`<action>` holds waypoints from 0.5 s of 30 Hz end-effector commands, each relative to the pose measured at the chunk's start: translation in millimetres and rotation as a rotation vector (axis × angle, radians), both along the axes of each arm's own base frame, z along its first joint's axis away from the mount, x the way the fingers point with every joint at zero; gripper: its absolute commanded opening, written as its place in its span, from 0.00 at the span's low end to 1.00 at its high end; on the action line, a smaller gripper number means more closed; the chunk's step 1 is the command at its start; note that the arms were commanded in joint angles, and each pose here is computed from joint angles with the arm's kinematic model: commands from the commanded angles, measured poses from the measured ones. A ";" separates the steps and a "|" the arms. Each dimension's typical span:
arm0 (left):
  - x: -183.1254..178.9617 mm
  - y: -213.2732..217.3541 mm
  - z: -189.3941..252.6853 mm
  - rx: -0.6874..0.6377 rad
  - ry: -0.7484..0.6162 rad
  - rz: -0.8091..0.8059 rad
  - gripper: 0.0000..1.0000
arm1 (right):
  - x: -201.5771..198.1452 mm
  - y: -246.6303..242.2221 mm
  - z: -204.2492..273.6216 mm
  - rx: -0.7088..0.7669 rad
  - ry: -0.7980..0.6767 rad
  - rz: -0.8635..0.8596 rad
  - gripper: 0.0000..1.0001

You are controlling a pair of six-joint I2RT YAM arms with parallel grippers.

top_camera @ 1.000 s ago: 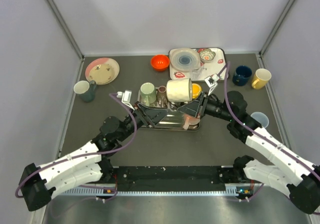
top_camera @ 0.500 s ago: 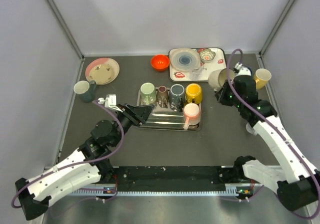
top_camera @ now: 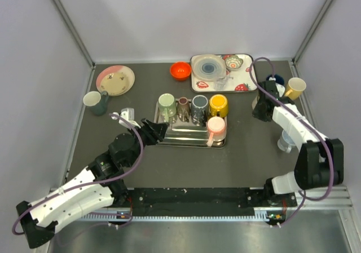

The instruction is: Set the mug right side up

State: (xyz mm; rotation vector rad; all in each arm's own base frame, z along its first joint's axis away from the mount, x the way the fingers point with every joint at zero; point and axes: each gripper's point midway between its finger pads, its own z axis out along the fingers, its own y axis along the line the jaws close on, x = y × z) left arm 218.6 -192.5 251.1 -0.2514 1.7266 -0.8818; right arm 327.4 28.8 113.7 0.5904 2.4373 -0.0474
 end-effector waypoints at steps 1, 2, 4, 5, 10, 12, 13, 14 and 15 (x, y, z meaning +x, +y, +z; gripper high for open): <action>1.5 10.8 -1.1 0.044 0.018 0.042 0.60 | 46.8 -26.7 13.2 -0.004 -0.103 -0.136 0.00; 0.6 11.8 -4.9 0.054 0.027 0.042 0.60 | 50.0 -29.6 13.4 -0.008 -0.103 -0.145 0.00; 0.0 12.8 -8.8 0.057 0.035 0.044 0.60 | 51.8 -38.3 7.1 -0.036 -0.084 -0.163 0.00; -0.5 13.3 -10.1 0.057 0.036 0.045 0.60 | 54.0 -44.4 3.4 -0.035 -0.074 -0.177 0.00; -0.3 15.0 -15.9 0.063 0.041 0.051 0.59 | 58.2 -64.7 -9.6 -0.076 -0.032 -0.210 0.00; -0.3 14.4 -17.5 0.072 0.043 0.048 0.60 | 58.4 -69.3 -17.5 -0.069 -0.010 -0.221 0.00; 0.5 14.6 -18.0 0.075 0.044 0.051 0.60 | 56.4 -79.0 -20.4 -0.066 -0.001 -0.246 0.00; 0.6 14.4 -18.3 0.076 0.045 0.051 0.60 | 55.5 -83.5 -24.4 -0.065 0.010 -0.258 0.00; 0.8 14.2 -18.4 0.076 0.045 0.051 0.60 | 55.0 -85.7 -26.7 -0.066 0.017 -0.261 0.00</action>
